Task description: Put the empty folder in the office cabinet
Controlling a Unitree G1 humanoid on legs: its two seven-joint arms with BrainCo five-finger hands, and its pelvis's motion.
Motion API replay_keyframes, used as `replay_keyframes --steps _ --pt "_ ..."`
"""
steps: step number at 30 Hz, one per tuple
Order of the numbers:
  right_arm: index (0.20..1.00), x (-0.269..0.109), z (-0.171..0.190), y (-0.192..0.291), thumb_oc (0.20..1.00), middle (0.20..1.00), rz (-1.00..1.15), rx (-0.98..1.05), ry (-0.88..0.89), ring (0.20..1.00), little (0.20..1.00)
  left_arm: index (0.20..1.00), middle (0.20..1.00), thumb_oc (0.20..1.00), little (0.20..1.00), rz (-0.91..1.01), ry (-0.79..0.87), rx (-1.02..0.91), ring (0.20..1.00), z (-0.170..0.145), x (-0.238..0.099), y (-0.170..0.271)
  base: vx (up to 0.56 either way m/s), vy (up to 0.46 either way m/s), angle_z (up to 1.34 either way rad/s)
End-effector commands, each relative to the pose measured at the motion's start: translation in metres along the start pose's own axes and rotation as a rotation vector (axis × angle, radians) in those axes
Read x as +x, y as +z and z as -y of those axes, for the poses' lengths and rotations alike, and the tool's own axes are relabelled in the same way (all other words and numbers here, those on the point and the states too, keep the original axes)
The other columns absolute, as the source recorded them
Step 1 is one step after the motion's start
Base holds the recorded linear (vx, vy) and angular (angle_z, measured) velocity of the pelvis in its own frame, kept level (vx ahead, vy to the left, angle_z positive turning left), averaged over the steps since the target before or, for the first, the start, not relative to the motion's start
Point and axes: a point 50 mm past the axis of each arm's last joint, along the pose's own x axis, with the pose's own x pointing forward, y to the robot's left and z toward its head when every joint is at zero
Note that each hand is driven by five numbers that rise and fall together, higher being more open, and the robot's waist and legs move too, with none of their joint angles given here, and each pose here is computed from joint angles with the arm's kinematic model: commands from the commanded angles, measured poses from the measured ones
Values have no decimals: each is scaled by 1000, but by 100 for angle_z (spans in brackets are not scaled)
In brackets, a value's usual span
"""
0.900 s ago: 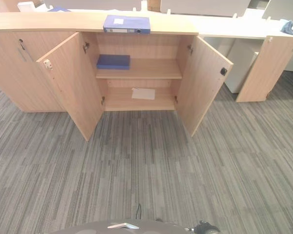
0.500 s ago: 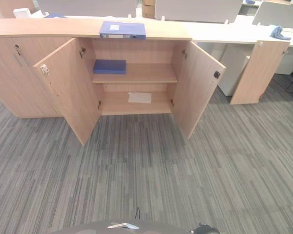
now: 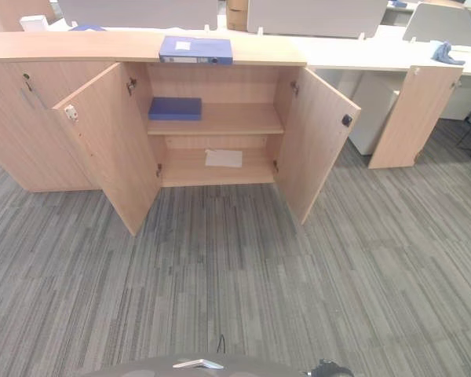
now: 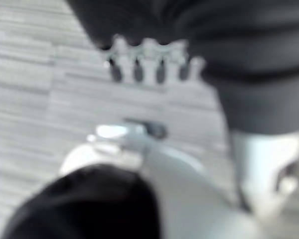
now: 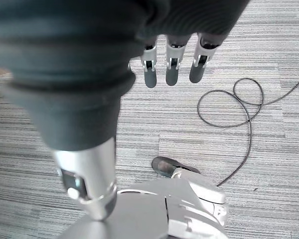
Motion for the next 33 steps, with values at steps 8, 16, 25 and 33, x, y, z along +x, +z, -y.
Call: replay_keyframes --steps 8,16,25,33 --pt "1000 -3 23 18 1000 1000 26 -25 -60 1000 1000 1000 1000 1000 1000 -21 -32 -4 1000 17 5 3 0 0 0" --pt "1000 -3 24 17 1000 1000 30 -4 -69 1000 1000 1000 1000 1000 1000 -27 -33 -13 1000 17 5 2 1 -2 0" --pt "1000 -3 25 18 1000 1000 42 -14 -84 1000 1000 1000 1000 1000 1000 -26 -33 -20 1000 17 5 1 0 0 0" --pt "1000 -5 31 29 1000 1000 101 39 -155 1000 1000 1000 1000 1000 1000 14 -51 -26 1000 26 6 16 -8 115 1"
